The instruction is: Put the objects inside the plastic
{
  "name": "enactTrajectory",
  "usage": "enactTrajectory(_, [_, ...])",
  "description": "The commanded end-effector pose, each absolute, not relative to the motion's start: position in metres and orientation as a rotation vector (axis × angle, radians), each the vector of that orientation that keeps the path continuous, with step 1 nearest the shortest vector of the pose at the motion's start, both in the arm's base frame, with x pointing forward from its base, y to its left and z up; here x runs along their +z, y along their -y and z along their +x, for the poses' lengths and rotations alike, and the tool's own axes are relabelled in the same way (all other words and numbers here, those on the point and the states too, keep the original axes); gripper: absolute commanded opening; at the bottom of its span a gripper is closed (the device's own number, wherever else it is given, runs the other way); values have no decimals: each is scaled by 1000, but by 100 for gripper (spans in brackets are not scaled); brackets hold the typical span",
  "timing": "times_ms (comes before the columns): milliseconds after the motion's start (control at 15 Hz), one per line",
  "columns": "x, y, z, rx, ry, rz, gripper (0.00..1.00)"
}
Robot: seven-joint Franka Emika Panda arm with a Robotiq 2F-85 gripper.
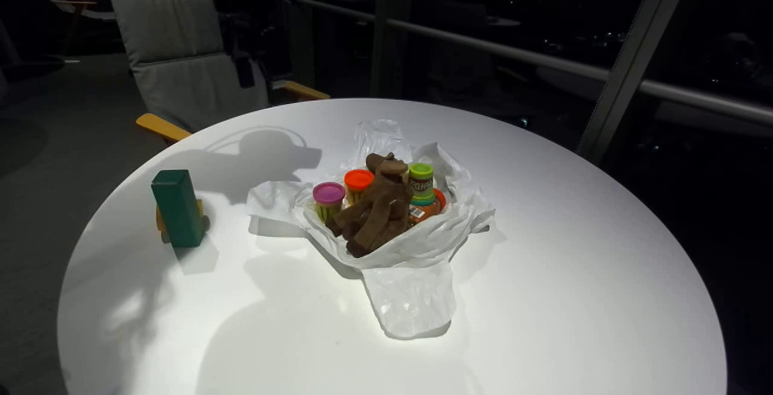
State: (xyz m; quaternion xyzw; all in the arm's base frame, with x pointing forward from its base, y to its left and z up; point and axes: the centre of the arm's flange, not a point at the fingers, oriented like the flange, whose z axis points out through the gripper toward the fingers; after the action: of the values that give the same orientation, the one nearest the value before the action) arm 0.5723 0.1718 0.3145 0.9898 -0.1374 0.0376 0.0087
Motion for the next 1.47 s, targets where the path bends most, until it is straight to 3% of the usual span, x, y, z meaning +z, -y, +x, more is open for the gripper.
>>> enactTrajectory(0, [314, -177, 569, 89, 382, 3112, 100])
enactTrajectory(333, [315, -180, 566, 65, 327, 3121, 100])
enactTrajectory(800, [360, -184, 564, -83, -124, 3086, 100])
enactTrajectory(1400, [350, -214, 495, -45, -428, 3101, 100])
